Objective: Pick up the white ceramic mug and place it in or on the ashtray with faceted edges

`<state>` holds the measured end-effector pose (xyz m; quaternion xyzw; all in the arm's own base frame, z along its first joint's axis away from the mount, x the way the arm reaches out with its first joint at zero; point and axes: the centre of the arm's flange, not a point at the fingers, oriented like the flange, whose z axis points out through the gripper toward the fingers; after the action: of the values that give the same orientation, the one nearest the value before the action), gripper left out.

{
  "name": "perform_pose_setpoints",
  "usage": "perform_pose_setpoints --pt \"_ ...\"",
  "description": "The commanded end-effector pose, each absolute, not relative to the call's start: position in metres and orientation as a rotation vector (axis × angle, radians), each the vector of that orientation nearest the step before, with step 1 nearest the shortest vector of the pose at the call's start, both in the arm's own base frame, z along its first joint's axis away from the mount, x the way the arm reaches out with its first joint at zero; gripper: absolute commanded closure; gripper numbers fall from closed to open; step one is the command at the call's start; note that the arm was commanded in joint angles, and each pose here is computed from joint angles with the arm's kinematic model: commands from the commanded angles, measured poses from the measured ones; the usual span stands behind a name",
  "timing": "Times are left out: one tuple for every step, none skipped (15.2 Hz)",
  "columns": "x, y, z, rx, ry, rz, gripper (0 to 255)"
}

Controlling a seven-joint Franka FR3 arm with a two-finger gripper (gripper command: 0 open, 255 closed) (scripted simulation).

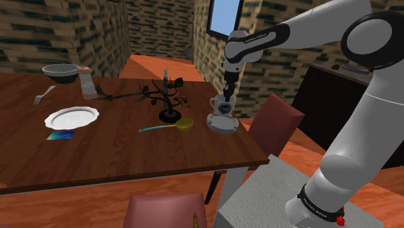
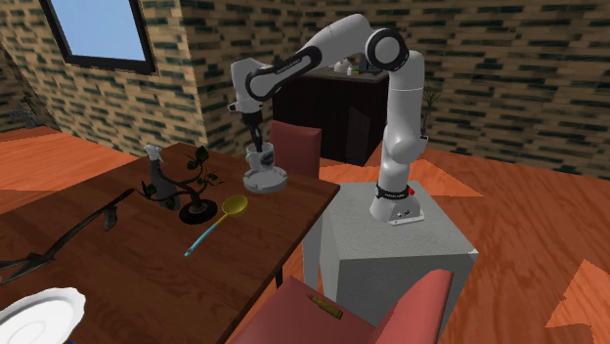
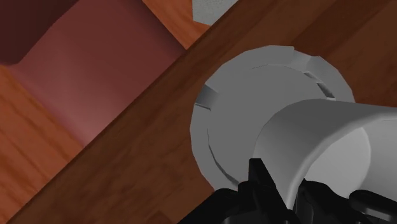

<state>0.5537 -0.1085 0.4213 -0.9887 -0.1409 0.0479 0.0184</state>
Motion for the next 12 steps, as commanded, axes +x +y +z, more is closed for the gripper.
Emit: perform_pose_setpoints --pt "0.553 -0.109 0.411 -3.070 -0.438 0.148 255" --pt "0.553 -0.109 0.406 -3.070 -0.438 0.148 255" --pt "0.553 -0.109 0.401 -3.070 -0.438 0.148 255" --pt "0.553 -0.109 0.395 -3.070 -0.438 0.148 255" --pt "0.553 -0.109 0.390 -3.070 -0.438 0.148 255" --pt "0.553 -0.109 0.385 -3.070 -0.438 0.148 255" --pt "0.553 -0.109 0.379 -3.070 -0.438 0.148 255" --pt "0.553 -0.109 0.374 -3.070 -0.438 0.148 255" --pt "0.553 -0.109 0.369 -3.070 -0.438 0.148 255" --pt "0.553 -0.109 0.367 -3.070 -0.438 0.148 255" --pt "0.553 -0.109 0.367 -3.070 -0.438 0.148 255" --pt "0.553 -0.109 0.367 -3.070 -0.438 0.148 255"
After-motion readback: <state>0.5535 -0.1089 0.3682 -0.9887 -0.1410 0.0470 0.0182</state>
